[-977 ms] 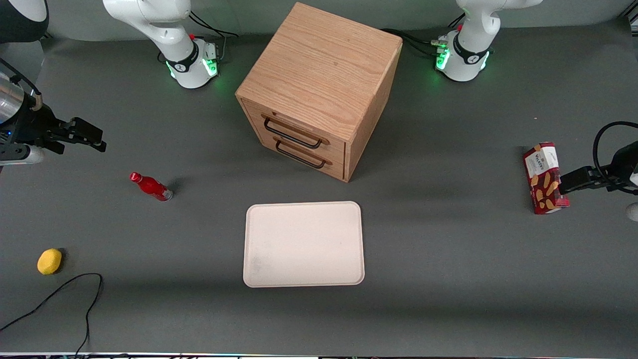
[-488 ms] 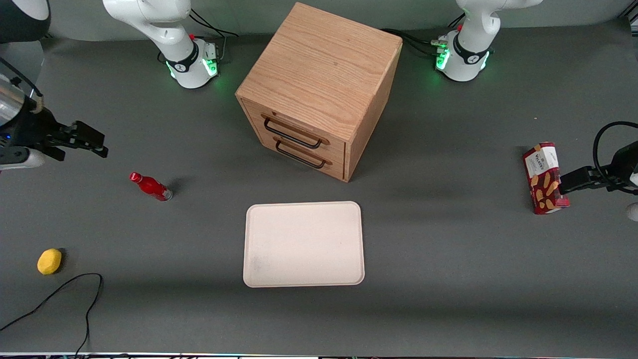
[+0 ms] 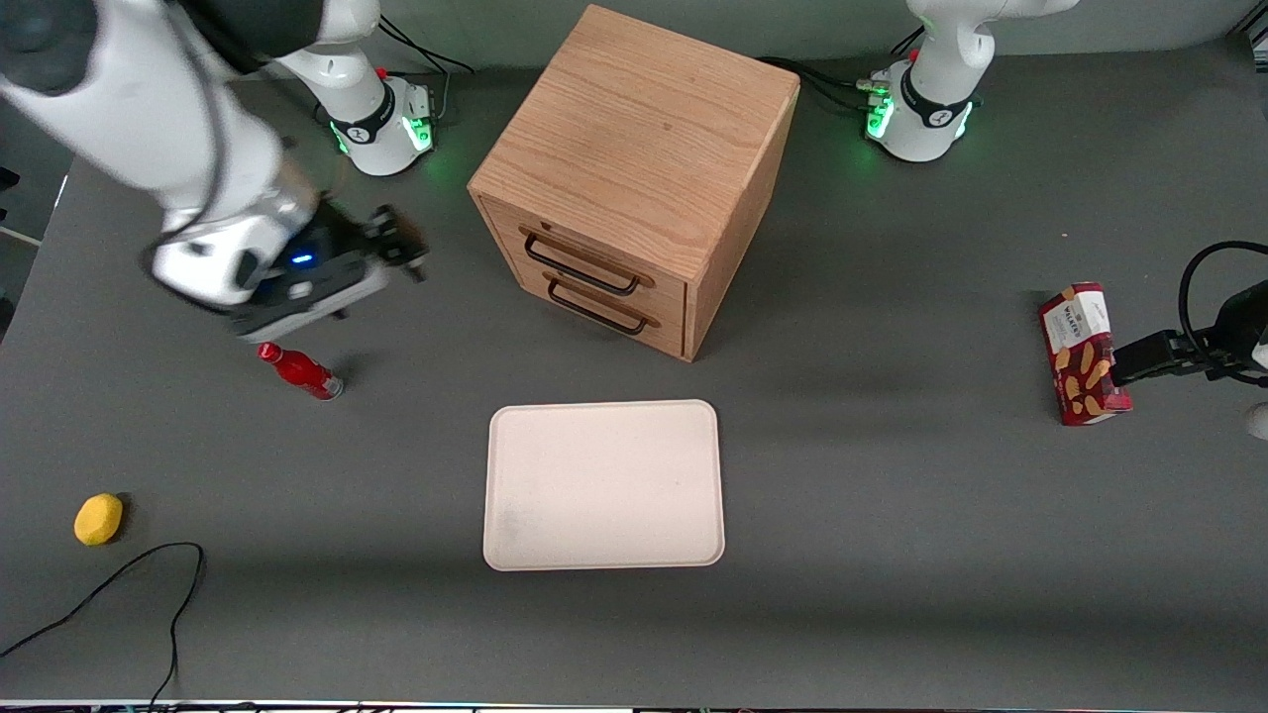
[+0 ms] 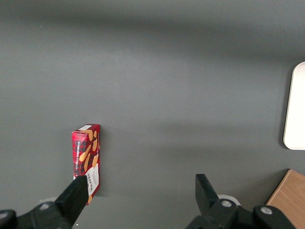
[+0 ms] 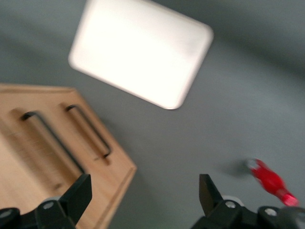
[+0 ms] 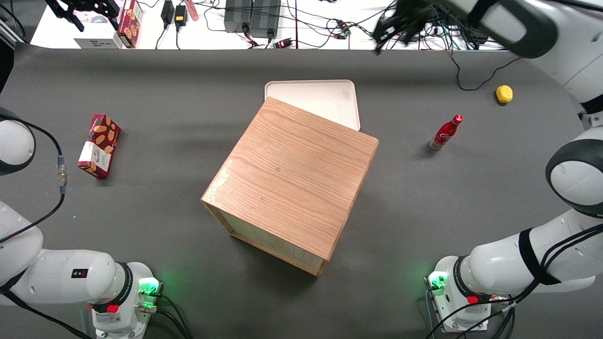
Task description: Open upper drawer
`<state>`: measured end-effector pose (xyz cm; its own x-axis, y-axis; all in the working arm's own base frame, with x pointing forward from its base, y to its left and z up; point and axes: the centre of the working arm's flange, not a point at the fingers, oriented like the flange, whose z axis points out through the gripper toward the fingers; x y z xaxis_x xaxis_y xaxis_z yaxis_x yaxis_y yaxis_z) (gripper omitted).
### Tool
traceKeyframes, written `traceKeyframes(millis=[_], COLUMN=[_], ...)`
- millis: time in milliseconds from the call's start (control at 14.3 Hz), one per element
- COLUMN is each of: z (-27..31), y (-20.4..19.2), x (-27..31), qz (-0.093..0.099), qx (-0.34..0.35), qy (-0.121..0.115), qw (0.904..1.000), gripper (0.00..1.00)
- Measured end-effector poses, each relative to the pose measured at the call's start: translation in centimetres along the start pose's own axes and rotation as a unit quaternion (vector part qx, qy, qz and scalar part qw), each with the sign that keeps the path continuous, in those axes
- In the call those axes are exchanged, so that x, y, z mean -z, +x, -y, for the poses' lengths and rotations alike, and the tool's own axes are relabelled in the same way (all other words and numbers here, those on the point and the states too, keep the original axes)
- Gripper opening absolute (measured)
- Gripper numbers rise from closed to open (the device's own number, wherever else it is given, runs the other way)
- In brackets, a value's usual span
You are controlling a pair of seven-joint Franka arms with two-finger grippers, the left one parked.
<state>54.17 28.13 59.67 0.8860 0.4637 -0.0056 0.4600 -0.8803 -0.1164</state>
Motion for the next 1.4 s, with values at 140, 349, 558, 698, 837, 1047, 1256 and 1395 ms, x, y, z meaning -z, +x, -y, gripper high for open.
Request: traceKeyframes(millis=[140, 349, 558, 698, 837, 1047, 1256, 1395], z=[4.6, 5.4, 5.1, 5.6, 6.2, 6.7, 7.4, 8.2], y=[0.5, 1.3, 2.1, 2.6, 3.0, 3.2, 3.2, 3.1], x=[-2.0, -4.7, -8.6, -11.4, -13.5, -15.6, -16.8, -17.8], qz=[0.017, 0.038, 0.070, 0.089, 0.095, 0.096, 0.100, 0.106], qx=[0.084, 0.202, 0.243, 0.252, 0.256, 0.259, 0.263, 0.268], qy=[0.019, 0.041, 0.066, 0.082, 0.092, 0.097, 0.101, 0.105], qw=[0.9961, 0.9778, 0.9653, 0.9602, 0.9575, 0.9563, 0.9544, 0.9517], gripper=[1.00, 1.00, 1.00, 1.00, 1.00, 1.00, 1.00, 1.00])
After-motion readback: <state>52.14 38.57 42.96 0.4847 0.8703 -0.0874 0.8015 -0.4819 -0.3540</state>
